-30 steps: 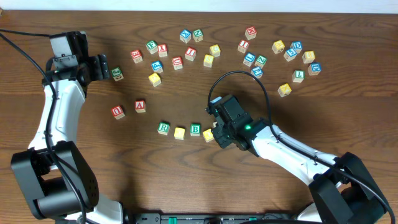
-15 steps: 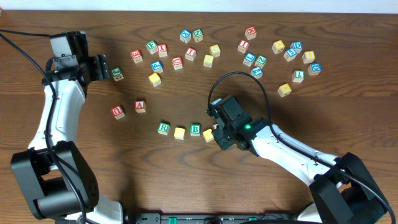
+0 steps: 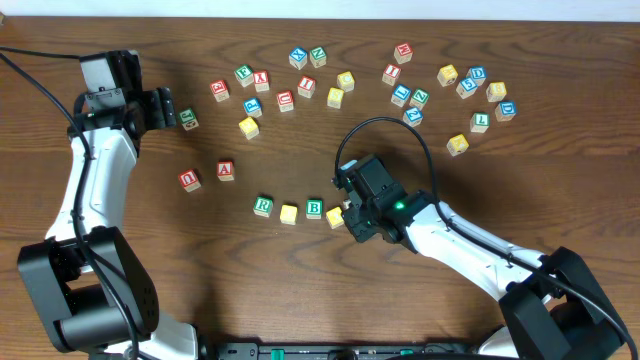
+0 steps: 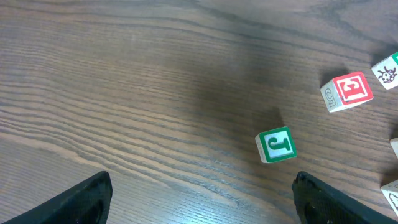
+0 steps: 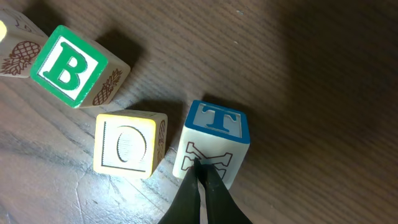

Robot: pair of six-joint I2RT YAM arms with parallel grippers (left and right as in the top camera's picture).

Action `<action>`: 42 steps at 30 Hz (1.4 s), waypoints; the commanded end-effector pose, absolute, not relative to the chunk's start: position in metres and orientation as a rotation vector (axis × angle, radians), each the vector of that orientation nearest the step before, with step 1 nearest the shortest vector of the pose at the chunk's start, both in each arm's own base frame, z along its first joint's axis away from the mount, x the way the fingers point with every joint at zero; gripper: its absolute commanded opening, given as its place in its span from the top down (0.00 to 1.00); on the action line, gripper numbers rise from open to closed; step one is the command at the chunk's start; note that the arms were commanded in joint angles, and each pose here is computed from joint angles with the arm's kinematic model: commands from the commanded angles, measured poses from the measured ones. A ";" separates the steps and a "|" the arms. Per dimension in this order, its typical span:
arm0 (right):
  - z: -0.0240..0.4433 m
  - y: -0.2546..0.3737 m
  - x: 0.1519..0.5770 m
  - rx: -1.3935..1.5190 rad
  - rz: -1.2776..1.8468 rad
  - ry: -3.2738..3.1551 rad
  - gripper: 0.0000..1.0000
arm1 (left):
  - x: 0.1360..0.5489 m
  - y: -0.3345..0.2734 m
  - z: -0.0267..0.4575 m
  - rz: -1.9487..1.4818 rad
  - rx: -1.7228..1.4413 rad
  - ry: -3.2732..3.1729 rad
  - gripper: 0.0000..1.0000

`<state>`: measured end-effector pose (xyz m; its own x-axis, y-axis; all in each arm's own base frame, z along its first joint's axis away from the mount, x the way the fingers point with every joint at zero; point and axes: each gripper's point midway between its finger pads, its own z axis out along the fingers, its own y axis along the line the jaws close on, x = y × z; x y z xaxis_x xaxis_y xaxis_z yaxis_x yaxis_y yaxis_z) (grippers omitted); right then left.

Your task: Spell out ROBOT

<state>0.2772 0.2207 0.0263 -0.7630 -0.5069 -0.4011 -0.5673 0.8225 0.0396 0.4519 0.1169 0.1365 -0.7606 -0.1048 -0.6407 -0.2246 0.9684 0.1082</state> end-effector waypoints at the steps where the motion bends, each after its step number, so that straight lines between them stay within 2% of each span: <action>1: 0.002 0.204 0.260 -0.855 0.152 2.699 0.99 | 0.450 0.118 0.134 0.240 -0.228 2.445 0.09; 13: 0.001 0.203 0.259 -0.864 0.150 2.696 0.99 | 0.450 0.118 0.134 0.240 -0.228 2.445 0.09; 22: 0.073 0.219 0.308 -0.667 0.153 2.511 0.99 | 0.450 0.118 0.134 0.240 -0.228 2.445 0.09; 32: 0.041 0.215 0.293 -0.325 0.171 2.686 0.99 | 0.450 0.118 0.134 0.240 -0.228 2.445 0.09; 42: 0.022 0.219 0.294 -0.295 0.152 2.710 0.99 | 0.450 0.118 0.134 0.240 -0.228 2.445 0.09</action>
